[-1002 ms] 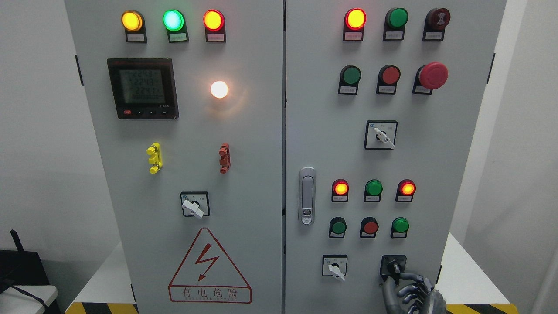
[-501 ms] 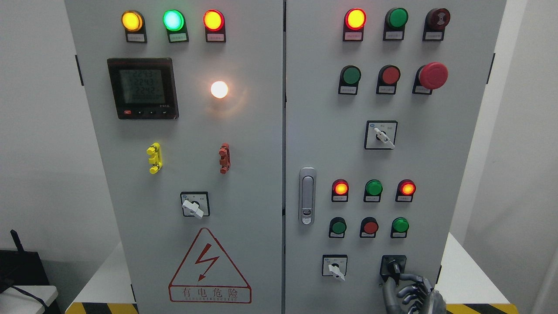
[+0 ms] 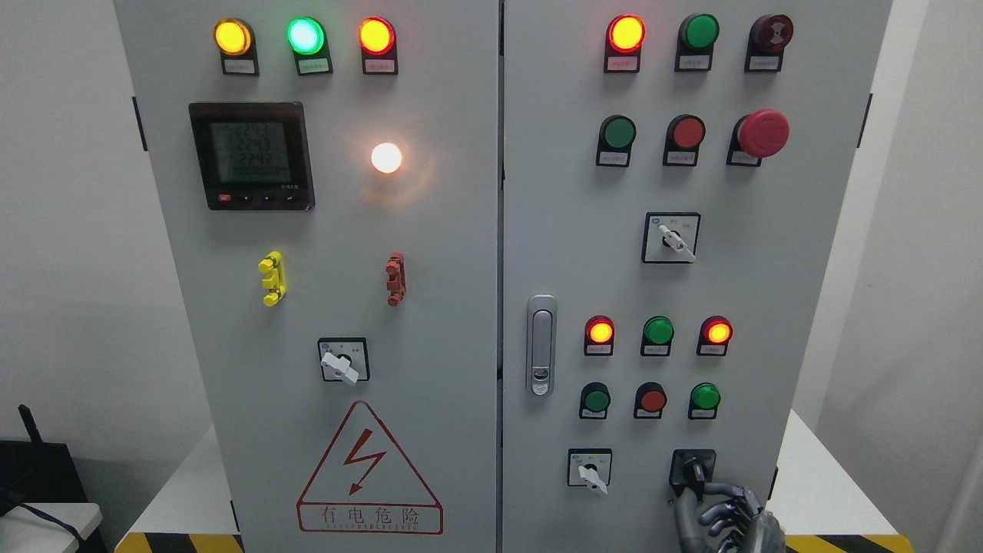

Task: Trip black knob to open circuit
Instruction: 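Twist the black knob with the right hand to switch it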

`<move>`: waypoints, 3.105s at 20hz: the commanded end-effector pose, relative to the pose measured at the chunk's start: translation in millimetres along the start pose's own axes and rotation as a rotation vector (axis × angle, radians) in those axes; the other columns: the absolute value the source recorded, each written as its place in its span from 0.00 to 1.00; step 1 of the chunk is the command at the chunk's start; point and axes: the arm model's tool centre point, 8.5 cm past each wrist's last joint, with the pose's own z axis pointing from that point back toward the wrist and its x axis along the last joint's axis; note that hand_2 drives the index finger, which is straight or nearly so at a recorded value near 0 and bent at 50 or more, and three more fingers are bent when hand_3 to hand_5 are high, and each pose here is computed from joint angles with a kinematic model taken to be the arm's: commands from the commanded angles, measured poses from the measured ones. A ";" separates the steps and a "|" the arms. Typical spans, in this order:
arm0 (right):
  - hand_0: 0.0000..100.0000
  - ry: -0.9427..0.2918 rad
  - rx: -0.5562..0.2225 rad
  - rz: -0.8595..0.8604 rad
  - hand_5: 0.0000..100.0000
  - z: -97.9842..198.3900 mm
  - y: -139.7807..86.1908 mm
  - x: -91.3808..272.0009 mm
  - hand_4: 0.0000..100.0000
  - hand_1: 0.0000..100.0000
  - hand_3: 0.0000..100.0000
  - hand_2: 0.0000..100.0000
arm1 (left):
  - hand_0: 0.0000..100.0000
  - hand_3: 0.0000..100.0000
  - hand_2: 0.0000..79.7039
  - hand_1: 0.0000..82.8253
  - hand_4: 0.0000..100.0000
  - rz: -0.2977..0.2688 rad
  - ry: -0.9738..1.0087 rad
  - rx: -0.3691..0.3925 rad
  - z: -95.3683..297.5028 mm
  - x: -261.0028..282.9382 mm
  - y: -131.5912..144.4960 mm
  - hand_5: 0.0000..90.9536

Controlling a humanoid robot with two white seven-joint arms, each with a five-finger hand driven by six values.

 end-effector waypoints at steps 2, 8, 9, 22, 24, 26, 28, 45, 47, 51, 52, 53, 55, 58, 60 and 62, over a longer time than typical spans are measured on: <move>0.43 0.000 0.004 -0.002 0.95 0.0 0.9 0.5 0.89 0.79 0.85 0.52 | 0.12 0.00 0.00 0.47 0.00 -0.034 -0.009 -0.005 -0.5 5.1 -0.9 0.00; 0.43 0.002 0.004 -0.002 0.95 -0.2 1.6 0.6 0.89 0.79 0.85 0.53 | 0.12 0.00 0.00 0.47 0.00 -0.032 -0.009 -0.005 -0.5 5.1 -0.9 0.00; 0.43 0.001 0.004 -0.001 0.95 -0.4 1.2 0.5 0.89 0.79 0.85 0.53 | 0.12 0.00 0.00 0.47 0.00 -0.032 -0.009 -0.005 -0.5 5.1 -0.9 0.00; 0.44 0.001 0.012 -0.008 0.95 -0.6 2.4 1.1 0.90 0.78 0.86 0.54 | 0.12 0.00 0.00 0.47 0.00 -0.032 -0.009 -0.005 -0.5 5.1 -0.9 0.00; 0.44 0.002 0.013 -0.009 0.95 -0.6 2.6 1.1 0.90 0.78 0.86 0.54 | 0.12 0.00 0.00 0.47 0.00 -0.032 -0.009 -0.005 -0.5 5.1 -0.9 0.00; 0.44 0.003 0.015 -0.010 0.95 -0.6 2.7 1.0 0.90 0.78 0.86 0.54 | 0.12 0.00 0.00 0.47 0.00 -0.032 -0.009 -0.005 -0.5 5.1 -0.9 0.00; 0.45 0.006 0.018 -0.020 0.95 0.7 6.3 2.8 0.90 0.77 0.86 0.54 | 0.12 0.00 0.00 0.47 0.00 -0.034 -0.009 -0.005 -0.5 5.1 -0.9 0.00; 0.46 0.002 0.031 -0.034 0.95 1.2 9.8 5.0 0.91 0.76 0.88 0.56 | 0.12 0.00 0.00 0.47 0.00 -0.034 -0.009 -0.005 -0.5 5.1 -0.9 0.00; 0.46 0.001 0.049 -0.034 0.95 1.0 11.0 5.0 0.92 0.76 0.89 0.57 | 0.12 0.00 0.00 0.47 0.00 -0.032 -0.009 -0.005 -0.5 5.1 -0.9 0.00; 0.46 -0.004 0.055 -0.037 0.96 -0.2 11.9 6.9 0.92 0.76 0.89 0.57 | 0.12 0.00 0.00 0.47 0.00 -0.032 -0.009 -0.005 -0.5 5.1 -0.9 0.00; 0.46 -0.006 0.055 -0.038 0.96 -0.2 11.9 7.1 0.92 0.75 0.89 0.57 | 0.12 0.00 0.00 0.47 0.00 -0.032 -0.009 -0.005 -0.5 5.1 -0.9 0.00; 0.46 -0.006 0.055 -0.038 0.96 -0.2 11.9 7.1 0.92 0.75 0.89 0.57 | 0.12 0.00 0.00 0.47 0.00 -0.032 -0.009 -0.005 -0.5 5.1 -0.9 0.00; 0.46 -0.007 0.055 -0.039 0.96 -0.2 11.9 7.2 0.92 0.75 0.89 0.57 | 0.12 0.00 0.00 0.47 0.00 -0.034 -0.009 -0.005 -0.5 5.1 -0.9 0.00; 0.46 -0.007 0.053 -0.039 0.96 -0.5 11.4 7.1 0.93 0.75 0.90 0.57 | 0.12 0.00 0.00 0.47 0.00 -0.034 -0.009 -0.005 -0.5 5.1 -0.9 0.00; 0.46 -0.007 0.054 -0.042 0.96 -0.3 11.8 7.3 0.93 0.75 0.90 0.57 | 0.12 0.00 0.00 0.47 0.00 -0.034 -0.009 -0.005 -0.5 5.1 -0.9 0.00; 0.46 -0.005 0.054 -0.046 0.96 0.4 13.1 7.7 0.93 0.75 0.90 0.57 | 0.12 0.00 0.00 0.47 0.00 -0.032 -0.009 -0.005 -0.5 5.1 -0.9 0.00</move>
